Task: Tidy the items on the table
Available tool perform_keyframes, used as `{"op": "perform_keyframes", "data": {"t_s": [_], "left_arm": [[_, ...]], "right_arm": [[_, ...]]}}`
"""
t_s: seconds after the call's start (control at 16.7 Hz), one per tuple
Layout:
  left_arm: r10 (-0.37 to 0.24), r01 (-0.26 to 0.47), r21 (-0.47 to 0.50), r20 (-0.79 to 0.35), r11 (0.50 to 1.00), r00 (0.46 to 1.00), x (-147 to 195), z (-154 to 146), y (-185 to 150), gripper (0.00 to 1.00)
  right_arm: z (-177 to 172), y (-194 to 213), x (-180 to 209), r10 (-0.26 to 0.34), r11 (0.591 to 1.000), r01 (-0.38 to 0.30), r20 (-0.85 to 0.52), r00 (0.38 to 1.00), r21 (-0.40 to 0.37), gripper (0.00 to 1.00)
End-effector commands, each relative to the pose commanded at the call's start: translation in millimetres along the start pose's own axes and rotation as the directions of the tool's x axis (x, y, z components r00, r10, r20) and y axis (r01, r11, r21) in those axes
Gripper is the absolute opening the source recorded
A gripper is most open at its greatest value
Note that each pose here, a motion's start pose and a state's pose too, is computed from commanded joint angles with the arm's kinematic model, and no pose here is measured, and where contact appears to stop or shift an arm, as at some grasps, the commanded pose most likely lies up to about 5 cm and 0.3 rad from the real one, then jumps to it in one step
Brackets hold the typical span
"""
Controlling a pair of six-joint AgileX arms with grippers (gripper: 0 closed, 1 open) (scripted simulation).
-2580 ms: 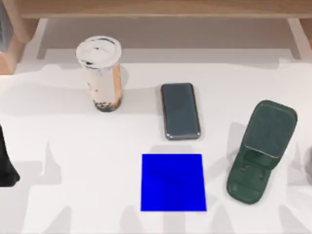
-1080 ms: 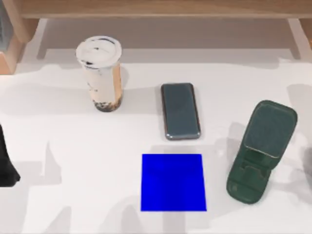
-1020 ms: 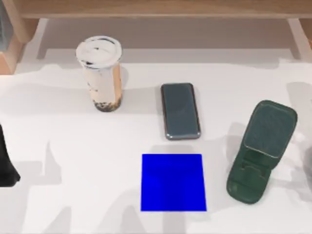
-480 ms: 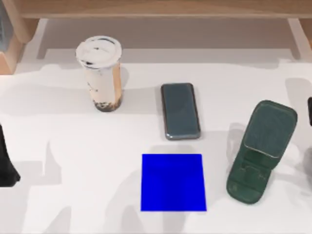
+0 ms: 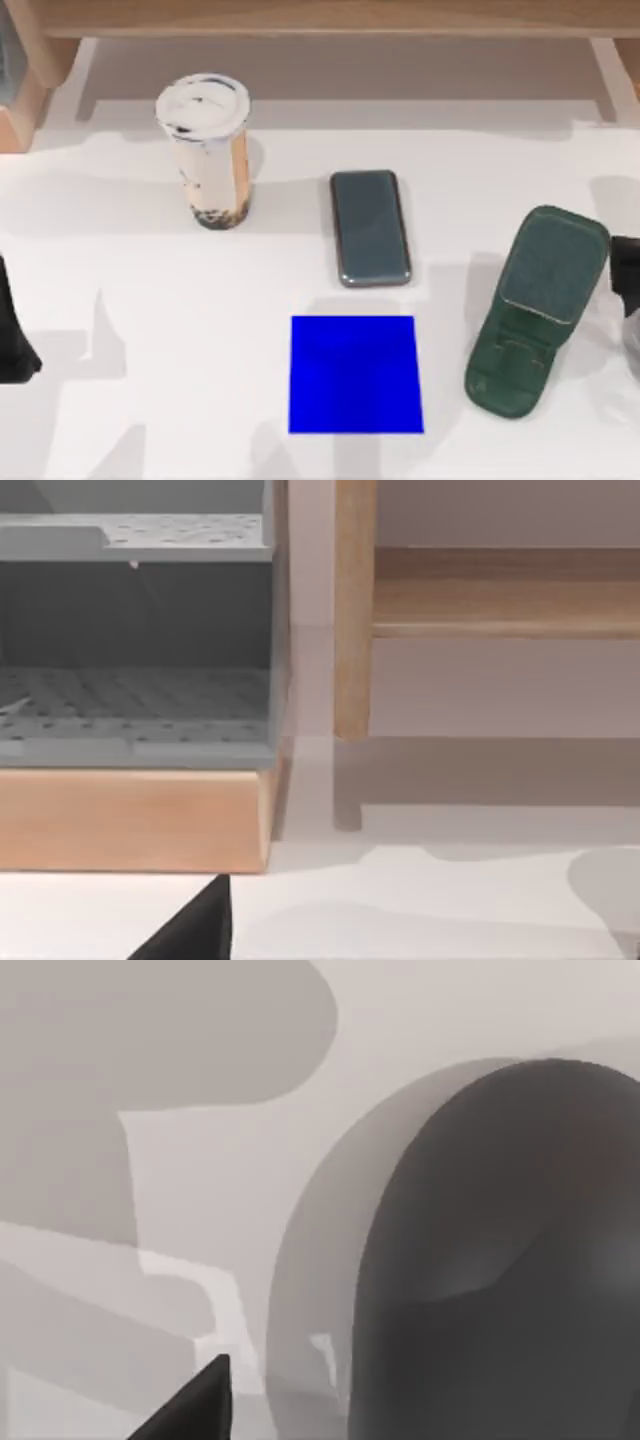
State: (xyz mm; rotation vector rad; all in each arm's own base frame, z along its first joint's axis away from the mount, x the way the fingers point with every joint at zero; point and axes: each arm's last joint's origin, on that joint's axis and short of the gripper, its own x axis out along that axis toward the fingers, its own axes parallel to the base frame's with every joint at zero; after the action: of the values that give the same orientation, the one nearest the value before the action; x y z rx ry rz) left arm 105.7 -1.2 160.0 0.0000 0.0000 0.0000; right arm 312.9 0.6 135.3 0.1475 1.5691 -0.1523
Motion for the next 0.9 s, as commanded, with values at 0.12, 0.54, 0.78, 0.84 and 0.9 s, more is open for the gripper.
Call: {"op": "perform_keyframes", "data": {"t_s": [0.12, 0.54, 0.78, 0.84, 0.9], "left_arm": [[0.000, 0.000, 0.000, 0.000, 1.000, 1.000, 0.0, 0.0, 0.0, 1.00], [0.000, 0.000, 0.000, 0.000, 1.000, 1.000, 0.0, 0.0, 0.0, 1.00], [0.000, 0.000, 0.000, 0.000, 1.000, 1.000, 0.0, 0.0, 0.0, 1.00], [0.000, 0.000, 0.000, 0.000, 1.000, 1.000, 0.0, 0.0, 0.0, 1.00], [0.000, 0.000, 0.000, 0.000, 1.000, 1.000, 0.0, 0.0, 0.0, 1.00]], "right_arm": [[-1.1, -0.2, 18.9, 0.001, 1.000, -0.001, 0.004, 1.000, 0.000, 1.00], [-3.3, -0.6, 31.9, 0.000, 1.000, 0.000, -0.001, 1.000, 0.000, 0.92], [-3.3, -0.6, 31.9, 0.000, 1.000, 0.000, -0.001, 1.000, 0.000, 0.62], [-3.3, -0.6, 31.9, 0.000, 1.000, 0.000, -0.001, 1.000, 0.000, 0.55], [-3.3, -0.6, 31.9, 0.000, 1.000, 0.000, -0.001, 1.000, 0.000, 0.47]]}}
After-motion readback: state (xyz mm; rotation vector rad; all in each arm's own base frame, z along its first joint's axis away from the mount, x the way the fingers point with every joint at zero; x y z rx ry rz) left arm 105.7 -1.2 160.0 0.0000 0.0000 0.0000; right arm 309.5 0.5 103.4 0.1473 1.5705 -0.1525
